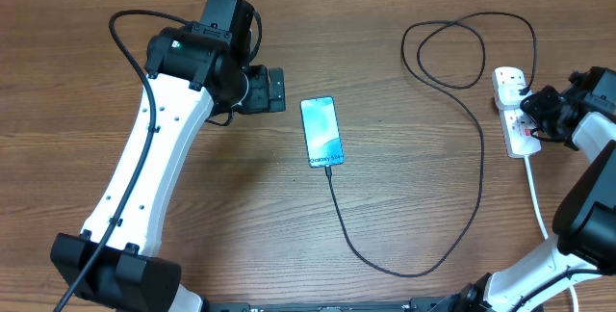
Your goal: Plug charger to phone and switch on socket
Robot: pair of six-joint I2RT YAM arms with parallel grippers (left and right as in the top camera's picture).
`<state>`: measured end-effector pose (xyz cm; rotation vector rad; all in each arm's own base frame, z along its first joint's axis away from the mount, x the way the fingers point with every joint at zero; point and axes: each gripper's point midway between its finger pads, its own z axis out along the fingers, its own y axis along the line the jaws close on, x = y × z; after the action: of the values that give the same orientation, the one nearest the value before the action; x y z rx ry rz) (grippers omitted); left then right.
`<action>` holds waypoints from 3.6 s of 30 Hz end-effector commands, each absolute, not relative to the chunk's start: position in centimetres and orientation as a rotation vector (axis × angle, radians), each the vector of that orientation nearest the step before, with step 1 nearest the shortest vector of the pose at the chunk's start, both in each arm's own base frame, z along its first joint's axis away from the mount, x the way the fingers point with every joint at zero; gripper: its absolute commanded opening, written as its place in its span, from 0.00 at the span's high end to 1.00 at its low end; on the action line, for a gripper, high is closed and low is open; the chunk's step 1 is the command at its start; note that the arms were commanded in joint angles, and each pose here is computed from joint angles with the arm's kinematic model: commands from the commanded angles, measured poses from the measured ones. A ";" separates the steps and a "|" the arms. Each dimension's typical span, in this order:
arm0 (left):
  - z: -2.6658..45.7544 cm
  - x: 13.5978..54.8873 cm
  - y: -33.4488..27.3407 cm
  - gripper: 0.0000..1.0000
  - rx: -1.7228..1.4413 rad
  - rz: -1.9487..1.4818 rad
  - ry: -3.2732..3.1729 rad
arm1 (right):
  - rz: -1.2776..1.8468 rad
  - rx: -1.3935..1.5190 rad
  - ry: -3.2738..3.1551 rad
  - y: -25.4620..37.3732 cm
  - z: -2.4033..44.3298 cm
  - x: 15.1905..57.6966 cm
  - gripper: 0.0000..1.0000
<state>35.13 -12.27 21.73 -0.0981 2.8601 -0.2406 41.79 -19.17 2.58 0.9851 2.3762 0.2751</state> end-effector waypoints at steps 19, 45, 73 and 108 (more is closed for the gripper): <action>22.6 35.3 -12.0 0.00 -0.073 -0.227 2.830 | 0.411 0.832 2.546 -12.7 1.0 41.8 0.96; 22.7 35.4 -12.0 0.00 -0.089 -0.231 2.829 | 0.352 0.456 2.291 -4.5 33.8 34.9 0.96; 28.5 30.5 -14.1 0.00 0.002 -0.280 2.674 | 0.464 -0.003 2.328 7.3 36.8 19.6 0.00; 25.5 16.9 -9.7 0.01 0.079 -0.343 2.285 | 0.524 -0.026 2.272 7.7 25.2 17.9 0.00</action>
<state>16.55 -10.08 25.84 0.1104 2.2845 -0.3718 18.11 7.46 25.06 -0.0197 2.2823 0.5077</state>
